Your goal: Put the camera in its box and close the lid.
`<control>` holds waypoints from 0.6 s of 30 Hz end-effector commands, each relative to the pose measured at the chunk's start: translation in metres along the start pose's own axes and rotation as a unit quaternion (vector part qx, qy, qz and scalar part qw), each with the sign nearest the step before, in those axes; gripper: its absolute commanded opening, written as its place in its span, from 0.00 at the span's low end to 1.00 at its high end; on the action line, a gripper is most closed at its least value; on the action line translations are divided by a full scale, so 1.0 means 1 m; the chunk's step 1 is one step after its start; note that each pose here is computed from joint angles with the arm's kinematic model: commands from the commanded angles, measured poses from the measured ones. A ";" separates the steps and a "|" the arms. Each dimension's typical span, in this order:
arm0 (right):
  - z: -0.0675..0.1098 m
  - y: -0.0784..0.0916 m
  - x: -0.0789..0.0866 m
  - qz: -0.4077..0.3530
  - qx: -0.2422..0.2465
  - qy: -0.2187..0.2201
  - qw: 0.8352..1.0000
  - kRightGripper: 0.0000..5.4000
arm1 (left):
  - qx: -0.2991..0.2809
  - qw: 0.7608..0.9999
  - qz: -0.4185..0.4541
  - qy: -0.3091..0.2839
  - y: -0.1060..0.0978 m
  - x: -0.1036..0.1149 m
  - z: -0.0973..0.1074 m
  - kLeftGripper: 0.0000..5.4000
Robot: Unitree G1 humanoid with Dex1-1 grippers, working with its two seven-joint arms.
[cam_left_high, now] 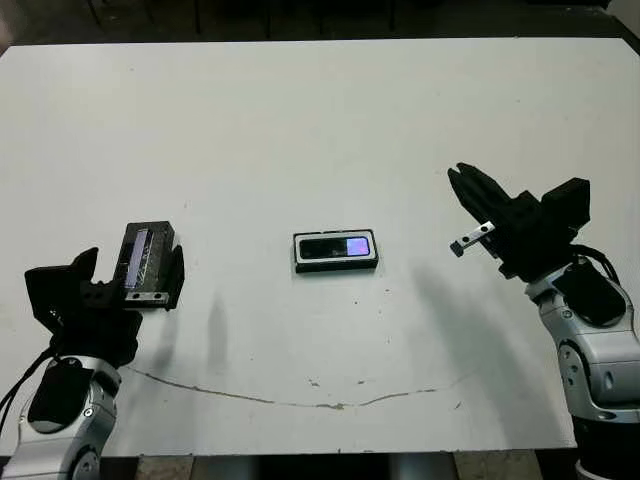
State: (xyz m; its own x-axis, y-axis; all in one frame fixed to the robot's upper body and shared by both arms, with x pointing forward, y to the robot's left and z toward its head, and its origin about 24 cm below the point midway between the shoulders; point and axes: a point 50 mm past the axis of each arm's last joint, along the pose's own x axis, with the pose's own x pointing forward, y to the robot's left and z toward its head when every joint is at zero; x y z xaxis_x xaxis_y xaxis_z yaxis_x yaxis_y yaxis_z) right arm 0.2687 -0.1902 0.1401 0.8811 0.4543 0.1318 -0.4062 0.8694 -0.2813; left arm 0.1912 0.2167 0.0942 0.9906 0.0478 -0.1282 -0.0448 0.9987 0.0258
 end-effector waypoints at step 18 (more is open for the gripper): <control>-0.008 -0.001 -0.005 -0.007 0.006 0.031 0.999 0.00 | 0.026 0.999 0.010 0.039 0.009 0.006 -0.022 1.00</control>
State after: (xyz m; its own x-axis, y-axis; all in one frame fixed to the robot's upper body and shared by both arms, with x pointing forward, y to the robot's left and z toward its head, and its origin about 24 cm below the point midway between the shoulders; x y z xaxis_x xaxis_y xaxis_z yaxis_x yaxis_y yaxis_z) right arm 0.2687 -0.1921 0.1386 0.8873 0.4446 0.1226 -0.4021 0.8760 -0.2664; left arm 0.1949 0.2229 0.0768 0.9827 0.0637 -0.1737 -0.0543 0.9968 0.0582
